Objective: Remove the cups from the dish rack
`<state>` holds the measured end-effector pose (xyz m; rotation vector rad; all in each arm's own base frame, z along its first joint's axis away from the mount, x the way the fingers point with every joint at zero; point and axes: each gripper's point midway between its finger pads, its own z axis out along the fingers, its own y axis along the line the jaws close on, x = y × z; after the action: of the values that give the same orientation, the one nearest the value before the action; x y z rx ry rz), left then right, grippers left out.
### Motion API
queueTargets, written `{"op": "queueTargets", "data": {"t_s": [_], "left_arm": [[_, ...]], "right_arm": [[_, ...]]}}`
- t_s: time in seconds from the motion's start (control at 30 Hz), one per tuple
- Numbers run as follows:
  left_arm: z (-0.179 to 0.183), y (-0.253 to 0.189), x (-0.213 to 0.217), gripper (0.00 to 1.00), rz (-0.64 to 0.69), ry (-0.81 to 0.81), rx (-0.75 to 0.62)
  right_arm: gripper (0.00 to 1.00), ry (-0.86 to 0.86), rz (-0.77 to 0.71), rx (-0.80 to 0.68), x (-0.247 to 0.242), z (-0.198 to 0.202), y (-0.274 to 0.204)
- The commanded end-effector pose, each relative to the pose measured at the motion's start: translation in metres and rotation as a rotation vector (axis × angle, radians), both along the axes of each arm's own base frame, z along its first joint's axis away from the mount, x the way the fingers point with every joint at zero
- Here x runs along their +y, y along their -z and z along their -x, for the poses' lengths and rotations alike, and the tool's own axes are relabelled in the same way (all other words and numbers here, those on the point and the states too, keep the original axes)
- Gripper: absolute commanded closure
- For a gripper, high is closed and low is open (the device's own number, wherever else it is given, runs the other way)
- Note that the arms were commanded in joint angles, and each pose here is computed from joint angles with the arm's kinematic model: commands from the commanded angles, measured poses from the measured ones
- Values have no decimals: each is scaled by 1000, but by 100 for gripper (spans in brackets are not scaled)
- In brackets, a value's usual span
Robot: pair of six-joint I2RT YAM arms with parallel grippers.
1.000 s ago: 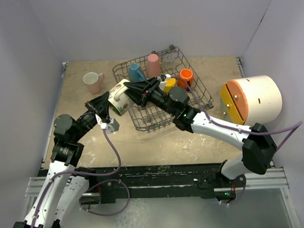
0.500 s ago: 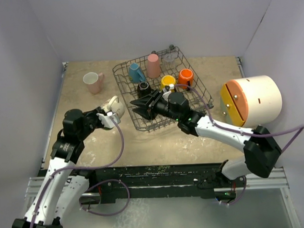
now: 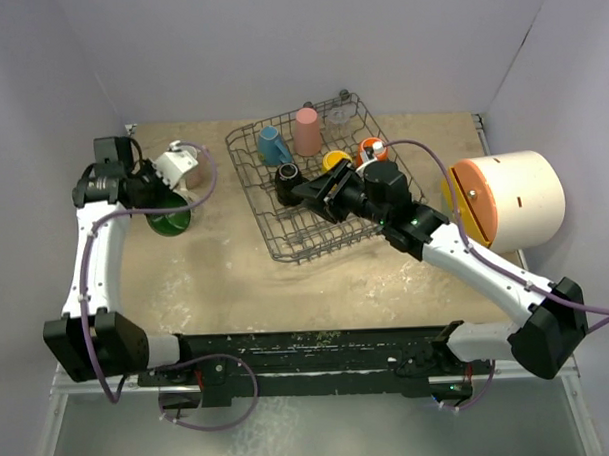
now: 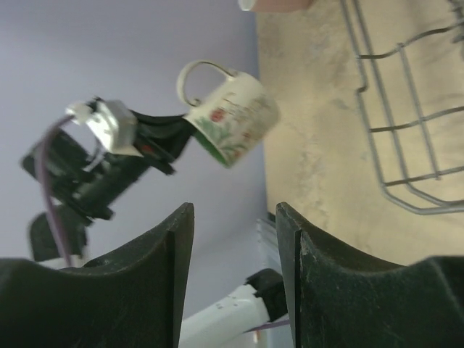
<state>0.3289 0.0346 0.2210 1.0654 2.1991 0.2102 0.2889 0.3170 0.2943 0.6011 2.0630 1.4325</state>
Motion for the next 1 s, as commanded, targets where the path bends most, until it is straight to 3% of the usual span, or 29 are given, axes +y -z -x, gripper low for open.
{"op": "queueTargets", "data": {"t_s": [0.0, 0.2, 0.43, 0.67, 0.97], "left_arm": [[-23, -25, 12, 100, 42, -90, -33], [-55, -2, 45, 100, 31, -235, 63], [-85, 38, 78, 100, 38, -319, 182], [-126, 68, 96, 100, 21, -361, 211], [-173, 83, 118, 100, 18, -404, 194]], "right_arm": [[48, 30, 142, -29, -22, -6, 16], [48, 51, 207, -39, -39, -11, 28], [45, 149, 421, -108, -73, -25, 22], [36, 159, 571, -198, -86, -37, 13], [34, 87, 707, -251, -84, -56, 28]]}}
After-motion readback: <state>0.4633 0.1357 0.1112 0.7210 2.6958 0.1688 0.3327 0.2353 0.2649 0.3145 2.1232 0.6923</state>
